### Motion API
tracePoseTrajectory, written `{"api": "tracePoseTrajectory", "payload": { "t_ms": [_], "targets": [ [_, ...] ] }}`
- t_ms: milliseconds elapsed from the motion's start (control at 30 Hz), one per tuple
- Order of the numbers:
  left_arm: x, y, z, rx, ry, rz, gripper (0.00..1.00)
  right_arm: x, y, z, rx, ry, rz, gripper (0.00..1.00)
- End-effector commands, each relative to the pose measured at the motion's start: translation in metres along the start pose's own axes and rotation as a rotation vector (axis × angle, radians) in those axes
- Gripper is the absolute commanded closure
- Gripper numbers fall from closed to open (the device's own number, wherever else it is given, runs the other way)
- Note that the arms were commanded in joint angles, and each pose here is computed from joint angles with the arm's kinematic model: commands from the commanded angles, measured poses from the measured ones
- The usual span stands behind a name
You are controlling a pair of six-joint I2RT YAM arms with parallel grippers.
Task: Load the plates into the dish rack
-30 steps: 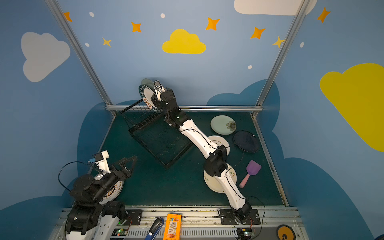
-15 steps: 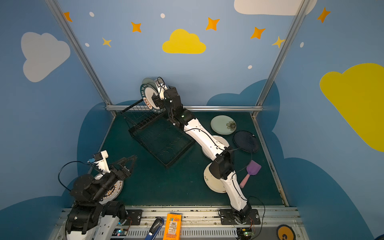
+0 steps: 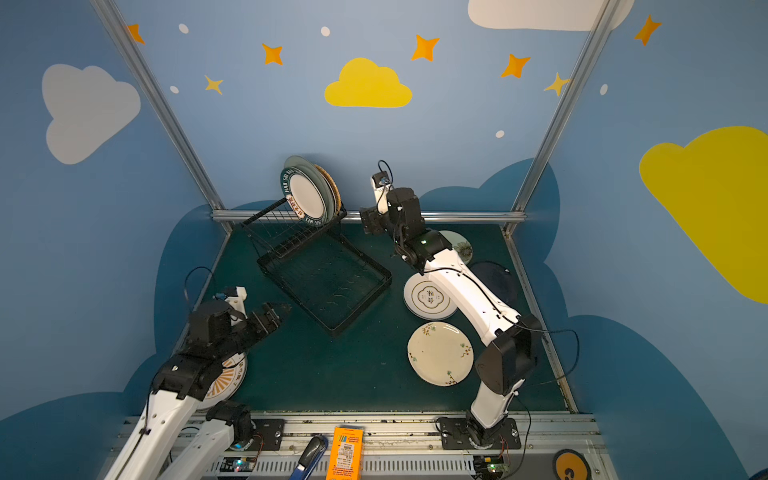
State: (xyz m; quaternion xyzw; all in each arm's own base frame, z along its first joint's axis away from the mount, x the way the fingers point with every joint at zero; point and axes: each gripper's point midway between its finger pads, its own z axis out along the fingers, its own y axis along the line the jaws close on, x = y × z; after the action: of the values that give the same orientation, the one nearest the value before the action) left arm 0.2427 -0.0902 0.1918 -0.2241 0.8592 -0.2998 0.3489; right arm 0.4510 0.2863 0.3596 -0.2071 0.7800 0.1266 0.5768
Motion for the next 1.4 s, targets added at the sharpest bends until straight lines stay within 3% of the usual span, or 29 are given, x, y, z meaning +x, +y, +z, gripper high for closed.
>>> {"api": "tracePoseTrajectory", "payload": {
  "t_ms": [0, 100, 267, 467, 833, 1200, 1367],
  "targets": [
    [0.001, 0.009, 0.006, -0.148, -0.062, -0.09, 0.14, 0.073, 0.0, 0.012, -0.099, 0.217, 0.071, 0.13],
    [0.01, 0.008, 0.024, -0.222, -0.046, -0.141, 0.28, 0.109, -0.001, 0.025, -0.14, 0.325, 0.086, 0.13],
    [0.02, -0.01, 0.053, -0.339, -0.051, -0.115, 0.3, 0.151, 0.009, 0.054, -0.214, 0.45, 0.07, 0.13],
    [0.038, -0.01, 0.091, -0.434, 0.013, -0.202, 0.33, 0.184, 0.018, 0.087, -0.268, 0.597, 0.056, 0.14],
    [0.052, 0.014, 0.138, -0.575, 0.087, -0.282, 0.39, 0.214, 0.01, 0.12, -0.244, 0.697, -0.023, 0.18],
    [0.056, 0.025, 0.158, -0.639, 0.139, -0.257, 0.48, 0.237, 0.016, 0.129, -0.297, 0.745, -0.011, 0.38],
    [0.057, 0.03, 0.161, -0.656, 0.153, -0.253, 0.56, 0.243, 0.018, 0.129, -0.308, 0.762, -0.008, 0.54]
  ]
}}
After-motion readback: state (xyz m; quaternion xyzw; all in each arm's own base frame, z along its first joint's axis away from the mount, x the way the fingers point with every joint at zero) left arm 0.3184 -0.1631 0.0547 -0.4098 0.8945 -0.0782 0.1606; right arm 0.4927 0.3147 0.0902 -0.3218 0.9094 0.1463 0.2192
